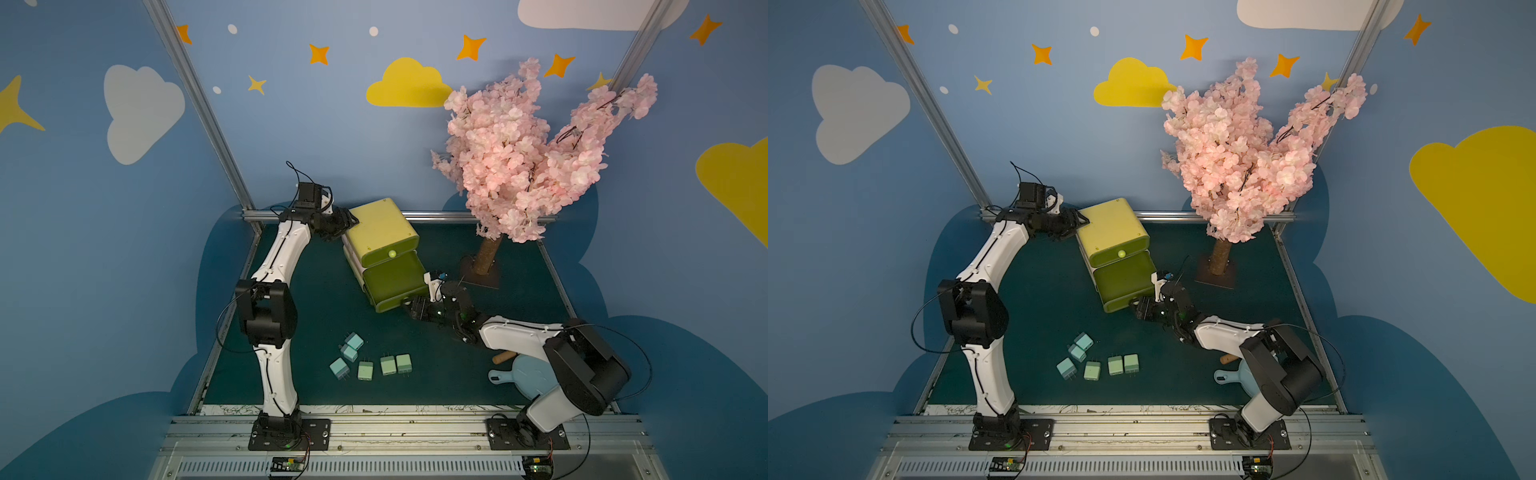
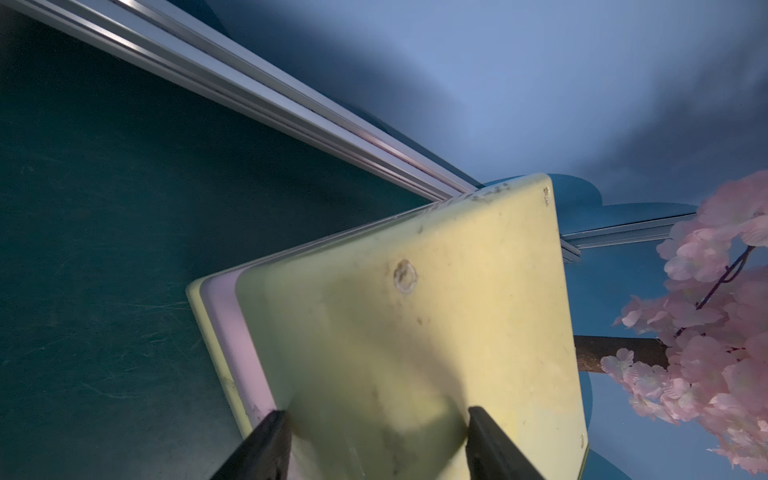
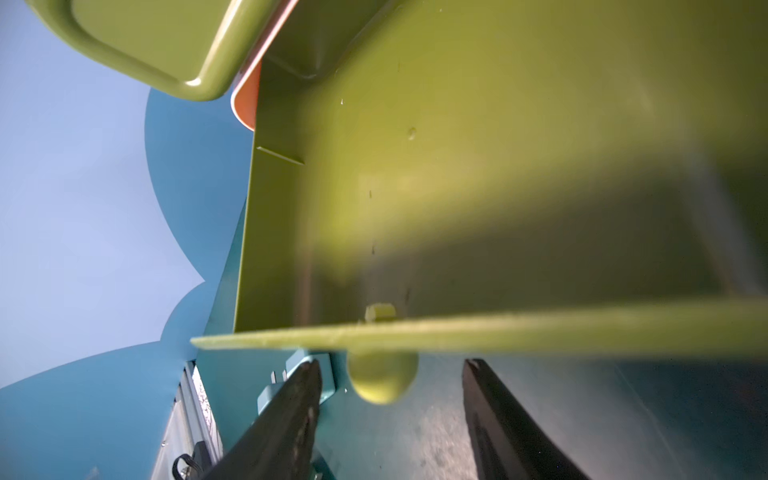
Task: Place the plugs into the drawer by color
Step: Open the drawer in the storage box, then pick up the plug from the center of the board.
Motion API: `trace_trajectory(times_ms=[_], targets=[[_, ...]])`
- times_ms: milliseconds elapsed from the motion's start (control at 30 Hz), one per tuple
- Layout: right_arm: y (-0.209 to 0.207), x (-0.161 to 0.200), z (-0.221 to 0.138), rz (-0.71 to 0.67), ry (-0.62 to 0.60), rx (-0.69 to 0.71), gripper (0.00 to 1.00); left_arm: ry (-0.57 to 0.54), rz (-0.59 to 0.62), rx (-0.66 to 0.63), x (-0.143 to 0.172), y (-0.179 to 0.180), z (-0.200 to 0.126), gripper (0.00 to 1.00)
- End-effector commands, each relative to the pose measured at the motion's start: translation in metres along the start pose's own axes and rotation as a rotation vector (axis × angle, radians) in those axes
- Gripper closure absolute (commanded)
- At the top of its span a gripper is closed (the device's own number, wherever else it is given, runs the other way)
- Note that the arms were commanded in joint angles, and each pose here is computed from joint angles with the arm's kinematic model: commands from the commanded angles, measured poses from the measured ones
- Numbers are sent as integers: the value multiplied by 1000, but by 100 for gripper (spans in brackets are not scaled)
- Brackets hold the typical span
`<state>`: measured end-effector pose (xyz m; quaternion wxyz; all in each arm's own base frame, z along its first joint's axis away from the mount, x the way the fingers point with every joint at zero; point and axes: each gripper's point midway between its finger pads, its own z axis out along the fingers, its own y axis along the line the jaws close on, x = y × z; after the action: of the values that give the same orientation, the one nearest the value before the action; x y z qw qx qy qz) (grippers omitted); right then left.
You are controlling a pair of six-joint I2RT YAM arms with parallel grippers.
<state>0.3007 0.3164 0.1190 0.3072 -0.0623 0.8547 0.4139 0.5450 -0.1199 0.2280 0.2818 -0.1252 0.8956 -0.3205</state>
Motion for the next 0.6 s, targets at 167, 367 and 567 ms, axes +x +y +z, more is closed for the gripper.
trace_trajectory(times_ms=[167,367,567], targets=[[31,35,-44,-337,84,45,36,80,3,-66,21,15,8,31],[76,74,-30,-631,173,57,42,78,14,-70,20,14,5,31],[126,113,12,-811,298,-7,47,78,16,-78,20,17,4,31]])
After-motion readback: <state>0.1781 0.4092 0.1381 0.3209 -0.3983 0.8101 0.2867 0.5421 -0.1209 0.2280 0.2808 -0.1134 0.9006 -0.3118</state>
